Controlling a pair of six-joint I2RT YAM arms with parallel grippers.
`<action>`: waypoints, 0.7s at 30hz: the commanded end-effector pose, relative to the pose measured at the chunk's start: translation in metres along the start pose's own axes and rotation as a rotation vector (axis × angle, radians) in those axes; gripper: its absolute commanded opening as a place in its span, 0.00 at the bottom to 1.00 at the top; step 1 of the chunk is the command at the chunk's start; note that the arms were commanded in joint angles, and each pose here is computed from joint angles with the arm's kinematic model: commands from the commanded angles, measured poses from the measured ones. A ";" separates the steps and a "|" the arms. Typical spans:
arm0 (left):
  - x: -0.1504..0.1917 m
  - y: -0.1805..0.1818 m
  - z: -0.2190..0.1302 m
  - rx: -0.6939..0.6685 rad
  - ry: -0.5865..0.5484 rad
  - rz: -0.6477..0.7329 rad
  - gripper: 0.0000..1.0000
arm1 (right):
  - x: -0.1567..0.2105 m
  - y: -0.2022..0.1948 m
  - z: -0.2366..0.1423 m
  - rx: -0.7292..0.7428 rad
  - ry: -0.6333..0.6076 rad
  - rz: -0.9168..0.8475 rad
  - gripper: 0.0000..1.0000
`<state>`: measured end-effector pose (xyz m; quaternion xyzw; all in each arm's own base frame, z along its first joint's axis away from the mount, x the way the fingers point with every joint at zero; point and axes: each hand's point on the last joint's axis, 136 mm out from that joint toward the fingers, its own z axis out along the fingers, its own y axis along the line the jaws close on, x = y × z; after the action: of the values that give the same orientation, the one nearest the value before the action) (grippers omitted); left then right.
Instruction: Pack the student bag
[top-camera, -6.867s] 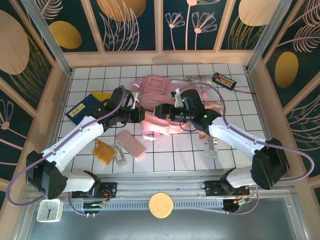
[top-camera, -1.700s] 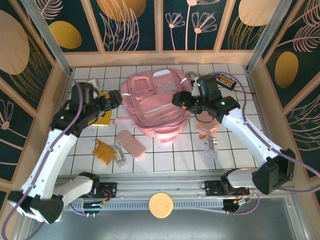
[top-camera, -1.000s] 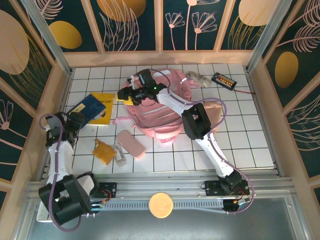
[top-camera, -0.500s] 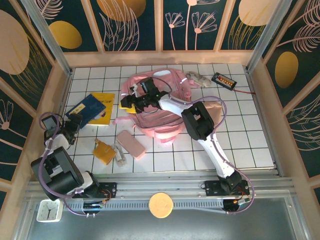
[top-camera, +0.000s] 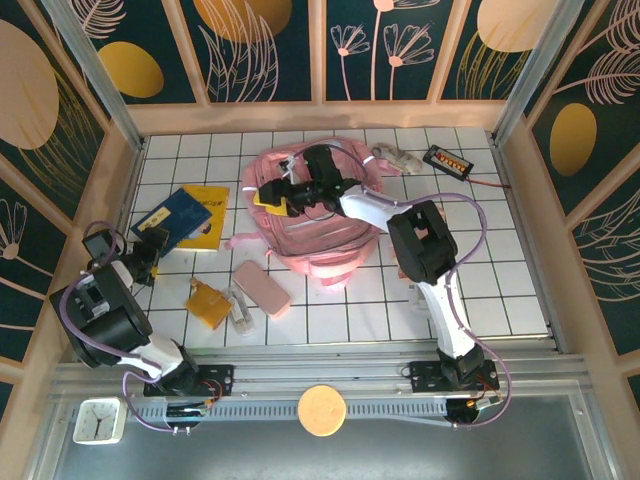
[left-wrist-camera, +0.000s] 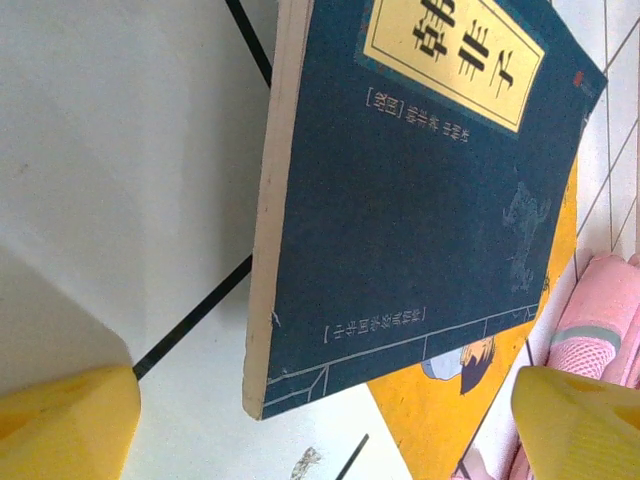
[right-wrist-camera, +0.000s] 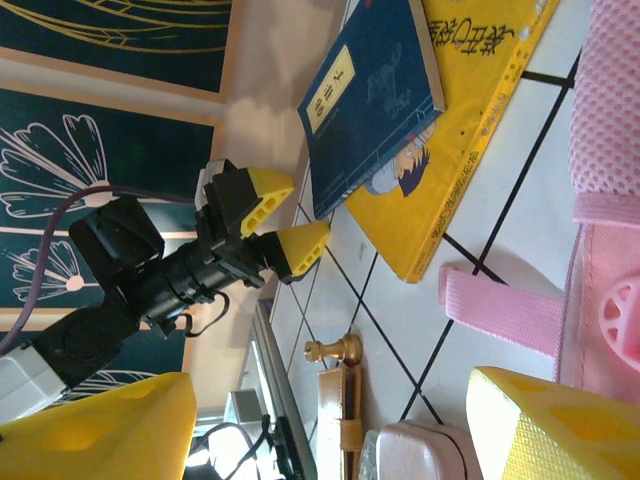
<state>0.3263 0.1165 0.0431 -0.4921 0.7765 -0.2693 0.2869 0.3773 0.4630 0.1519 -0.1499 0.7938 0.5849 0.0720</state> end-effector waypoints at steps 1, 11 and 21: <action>-0.006 -0.007 0.019 0.071 0.008 0.082 0.93 | 0.000 0.017 -0.012 -0.012 -0.018 -0.046 0.72; -0.009 -0.012 0.031 0.164 -0.016 0.061 0.82 | 0.007 0.010 -0.023 0.037 0.009 -0.048 0.72; -0.009 -0.054 0.006 0.296 -0.008 0.111 0.83 | 0.016 0.002 -0.015 0.039 0.034 -0.037 0.72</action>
<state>0.3595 0.1108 0.0566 -0.4460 0.7508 -0.3485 0.3405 0.3700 0.4467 0.1351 -0.1542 0.8118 0.5601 0.0596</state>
